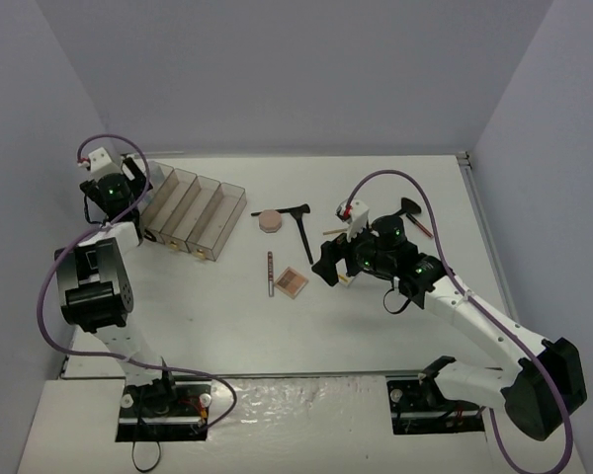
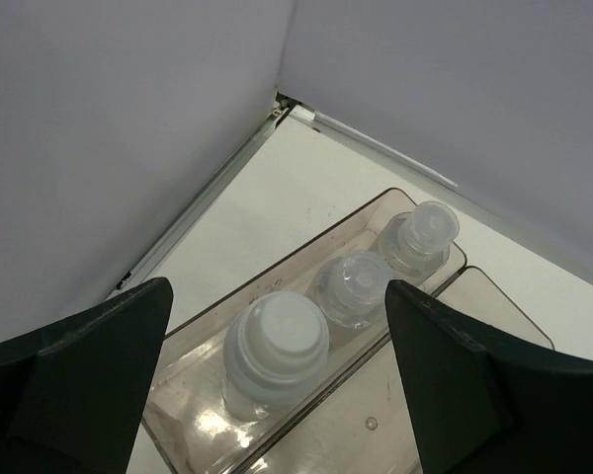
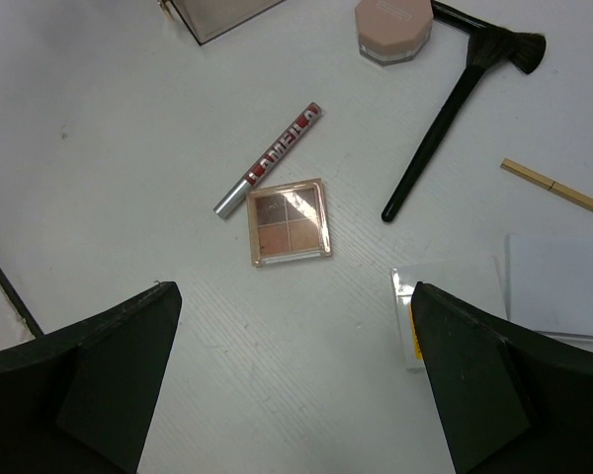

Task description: Organize the makeup

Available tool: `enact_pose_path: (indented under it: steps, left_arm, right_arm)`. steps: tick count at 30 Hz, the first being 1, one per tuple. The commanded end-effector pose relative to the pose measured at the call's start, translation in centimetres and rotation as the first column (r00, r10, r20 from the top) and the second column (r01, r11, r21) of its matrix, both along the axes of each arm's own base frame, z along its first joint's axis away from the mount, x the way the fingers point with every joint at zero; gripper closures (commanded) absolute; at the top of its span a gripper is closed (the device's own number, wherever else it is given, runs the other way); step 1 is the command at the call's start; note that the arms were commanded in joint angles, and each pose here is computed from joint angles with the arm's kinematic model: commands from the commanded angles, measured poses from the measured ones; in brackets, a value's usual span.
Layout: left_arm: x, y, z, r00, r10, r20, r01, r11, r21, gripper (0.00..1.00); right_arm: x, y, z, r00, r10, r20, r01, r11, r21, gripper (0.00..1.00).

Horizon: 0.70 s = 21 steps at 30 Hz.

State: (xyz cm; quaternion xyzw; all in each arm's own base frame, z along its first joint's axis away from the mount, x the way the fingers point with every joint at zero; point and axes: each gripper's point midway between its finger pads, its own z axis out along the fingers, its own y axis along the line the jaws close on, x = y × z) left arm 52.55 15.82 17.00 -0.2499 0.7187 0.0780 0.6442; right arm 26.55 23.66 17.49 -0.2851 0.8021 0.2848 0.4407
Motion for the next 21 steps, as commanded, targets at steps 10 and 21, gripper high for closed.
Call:
enact_pose_path:
  steps: [10, 21]
  left_arm:
    - [-8.8, -10.4, 14.1, 0.971, -0.218, -0.101, 0.214, 0.975, -0.056, 0.07]
    - [-20.5, -29.5, 5.5, 0.723, -0.604, -0.336, 0.51, 0.794, -0.332, 0.15]
  right_arm:
    - [0.0, -3.2, 6.9, 0.974, -0.188, 0.125, 0.177, 0.98, 0.094, 0.0]
    - [-1.0, -6.6, 6.7, 0.931, -0.354, 0.084, 0.344, 0.932, 0.118, 0.0]
